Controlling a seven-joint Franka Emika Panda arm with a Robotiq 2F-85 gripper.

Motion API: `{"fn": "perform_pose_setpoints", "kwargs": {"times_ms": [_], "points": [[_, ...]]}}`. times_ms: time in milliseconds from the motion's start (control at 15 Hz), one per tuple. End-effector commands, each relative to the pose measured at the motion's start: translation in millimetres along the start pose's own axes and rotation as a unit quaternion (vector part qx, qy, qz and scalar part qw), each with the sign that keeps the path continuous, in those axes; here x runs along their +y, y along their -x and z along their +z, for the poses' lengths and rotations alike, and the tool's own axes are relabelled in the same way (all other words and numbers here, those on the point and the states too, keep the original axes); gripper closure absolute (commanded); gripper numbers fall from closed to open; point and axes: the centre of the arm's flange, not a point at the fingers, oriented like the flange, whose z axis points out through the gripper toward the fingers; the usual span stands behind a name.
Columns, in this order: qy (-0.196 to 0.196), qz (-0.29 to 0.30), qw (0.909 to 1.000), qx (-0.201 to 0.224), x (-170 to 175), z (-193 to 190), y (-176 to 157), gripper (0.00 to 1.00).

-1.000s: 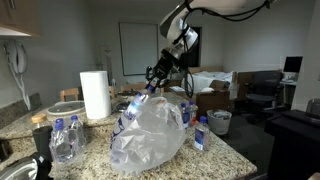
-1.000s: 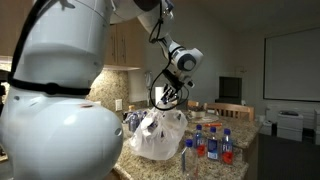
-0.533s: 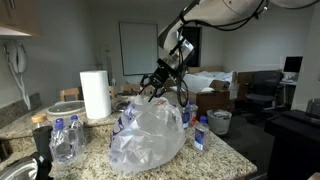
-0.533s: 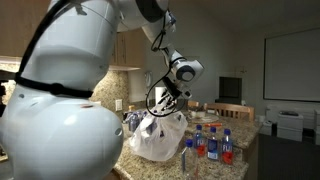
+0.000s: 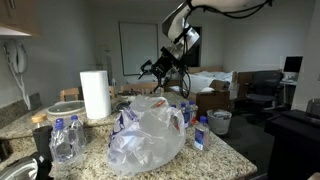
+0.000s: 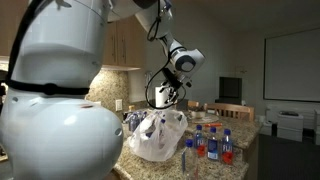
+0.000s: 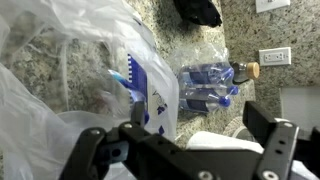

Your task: Place five empty water bottles inside the clear plastic bag

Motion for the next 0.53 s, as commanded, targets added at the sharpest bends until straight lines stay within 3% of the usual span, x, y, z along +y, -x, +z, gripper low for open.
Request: {"fn": "perform_pose_setpoints", "kwargs": {"times_ms": [0, 267, 467], "points": [[-0.001, -0.035, 0.9985, 0.041, 6, -64, 41, 0.00], [0.049, -0.036, 0.9962, 0.062, 12, -145, 32, 0.00], [0.118, -0.030, 0.9886, 0.089, 29, -187, 13, 0.00]]}}
